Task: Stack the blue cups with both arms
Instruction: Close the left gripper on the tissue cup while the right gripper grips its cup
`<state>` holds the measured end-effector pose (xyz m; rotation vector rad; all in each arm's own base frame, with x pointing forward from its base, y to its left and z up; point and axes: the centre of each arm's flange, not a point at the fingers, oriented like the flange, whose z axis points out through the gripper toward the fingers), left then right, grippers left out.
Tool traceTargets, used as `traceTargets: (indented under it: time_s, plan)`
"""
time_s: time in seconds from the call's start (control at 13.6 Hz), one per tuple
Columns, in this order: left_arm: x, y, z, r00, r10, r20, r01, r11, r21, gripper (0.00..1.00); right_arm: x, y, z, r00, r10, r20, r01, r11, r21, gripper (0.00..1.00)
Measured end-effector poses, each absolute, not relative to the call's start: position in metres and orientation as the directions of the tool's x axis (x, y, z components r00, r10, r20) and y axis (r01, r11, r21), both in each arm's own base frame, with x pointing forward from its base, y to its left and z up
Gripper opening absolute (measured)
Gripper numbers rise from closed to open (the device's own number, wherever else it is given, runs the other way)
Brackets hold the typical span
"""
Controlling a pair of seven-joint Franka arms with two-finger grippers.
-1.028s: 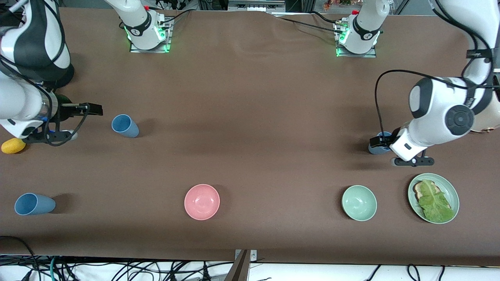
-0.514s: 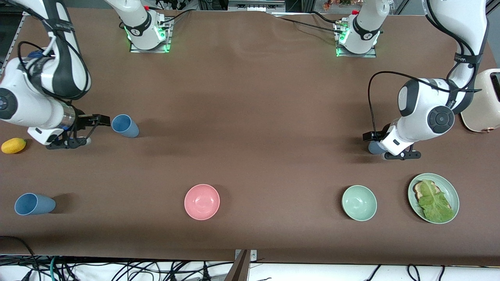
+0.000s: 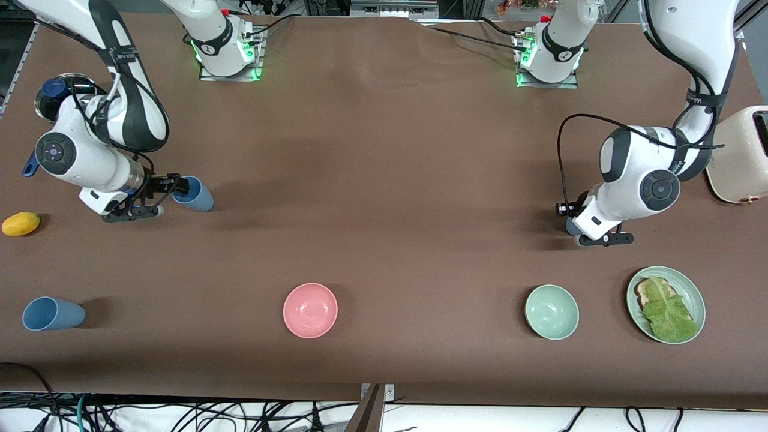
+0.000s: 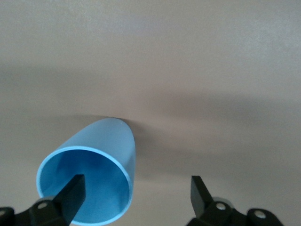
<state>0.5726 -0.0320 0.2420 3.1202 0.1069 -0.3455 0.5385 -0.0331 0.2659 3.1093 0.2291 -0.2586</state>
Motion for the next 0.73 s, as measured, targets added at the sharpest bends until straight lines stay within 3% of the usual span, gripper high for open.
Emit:
traceTargets:
  time_s: [0.22, 0.29, 0.37, 0.73]
  plan:
    - [0.576, -0.030, 0.248, 0.976, 0.067, -0.205, 0.066, -0.998, -0.011, 0.04, 0.537, -0.033, 0.261, 0.975, 0.144, -0.169, 0.147, -0.989, 0.001, 0.92]
    - [0.579, -0.031, 0.252, 0.978, 0.067, -0.195, 0.067, -0.998, -0.009, 0.02, 0.536, -0.033, 0.257, 0.974, 0.144, -0.173, 0.147, -0.989, 0.000, 0.85]
    - [0.580, -0.033, 0.254, 0.979, 0.065, -0.191, 0.064, -0.998, -0.008, 0.02, 0.536, -0.033, 0.253, 0.973, 0.144, -0.179, 0.147, -0.989, 0.000, 0.85]
    - [0.591, -0.092, 0.273, 0.974, 0.165, -0.153, 0.168, -0.986, 0.011, 0.02, 0.535, -0.033, 0.245, 0.971, 0.143, -0.189, 0.145, -0.989, -0.001, 0.29]
